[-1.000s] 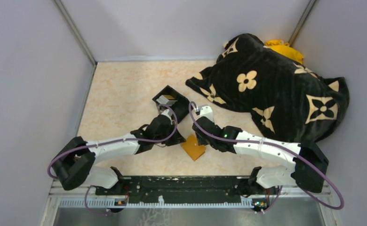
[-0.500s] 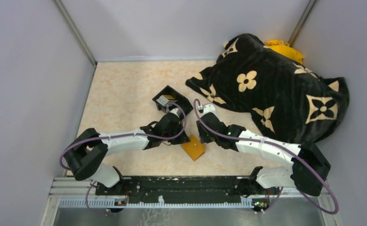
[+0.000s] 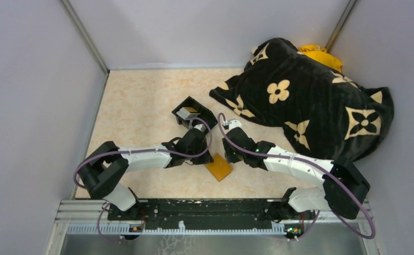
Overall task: Put the credit cards into the card holder
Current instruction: Close the card holder at the center of the board.
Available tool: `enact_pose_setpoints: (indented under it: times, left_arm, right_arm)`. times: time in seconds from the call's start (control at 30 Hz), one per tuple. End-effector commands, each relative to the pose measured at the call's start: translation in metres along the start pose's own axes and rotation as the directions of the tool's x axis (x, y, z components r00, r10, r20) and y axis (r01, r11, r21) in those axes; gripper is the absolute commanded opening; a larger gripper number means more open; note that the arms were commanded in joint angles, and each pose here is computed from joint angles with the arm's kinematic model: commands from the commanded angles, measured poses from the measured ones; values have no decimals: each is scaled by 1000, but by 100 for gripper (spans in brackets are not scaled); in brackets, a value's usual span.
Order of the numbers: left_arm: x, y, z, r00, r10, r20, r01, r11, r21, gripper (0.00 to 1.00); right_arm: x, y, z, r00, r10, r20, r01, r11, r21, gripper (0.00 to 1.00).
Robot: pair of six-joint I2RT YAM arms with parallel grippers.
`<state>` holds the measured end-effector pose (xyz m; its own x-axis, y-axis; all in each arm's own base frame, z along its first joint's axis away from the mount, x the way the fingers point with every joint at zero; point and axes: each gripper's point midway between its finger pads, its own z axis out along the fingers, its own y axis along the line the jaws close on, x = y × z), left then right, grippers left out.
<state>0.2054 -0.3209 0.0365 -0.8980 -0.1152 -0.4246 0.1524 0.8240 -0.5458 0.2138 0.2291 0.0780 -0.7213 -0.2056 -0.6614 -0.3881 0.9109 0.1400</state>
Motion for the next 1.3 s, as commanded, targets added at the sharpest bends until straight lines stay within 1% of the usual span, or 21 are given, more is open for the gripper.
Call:
enact_pose_setpoints:
  times: [0.0, 0.6, 0.67, 0.87, 0.97, 1.27]
  left_arm:
    - [4, -5, 4, 1000, 11, -14, -11, 1000, 2, 0]
    - [8, -3, 8, 1000, 9, -26, -9, 1000, -9, 0]
    - [8, -3, 8, 1000, 9, -27, -10, 1000, -9, 0]
    - [10, -2, 8, 999, 7, -31, -8, 1000, -12, 0]
    - [10, -3, 8, 999, 6, -31, -6, 1000, -10, 0]
    - [9, -6, 10, 999, 4, -34, -4, 1000, -5, 0]
  right_arm:
    - [-8, 3, 6, 1000, 15, 26, -14, 1000, -23, 29]
    - [-4, 2, 17, 1000, 27, 12, -27, 999, -36, 23]
    - [-3, 2, 17, 1000, 25, 8, -25, 999, -33, 21]
    - [0, 0, 19, 1000, 20, -2, -20, 999, -28, 10]
    - [2, -1, 19, 1000, 17, -8, -18, 1000, -26, 1]
    - [5, 7, 20, 1000, 15, -18, -16, 998, -67, 0]
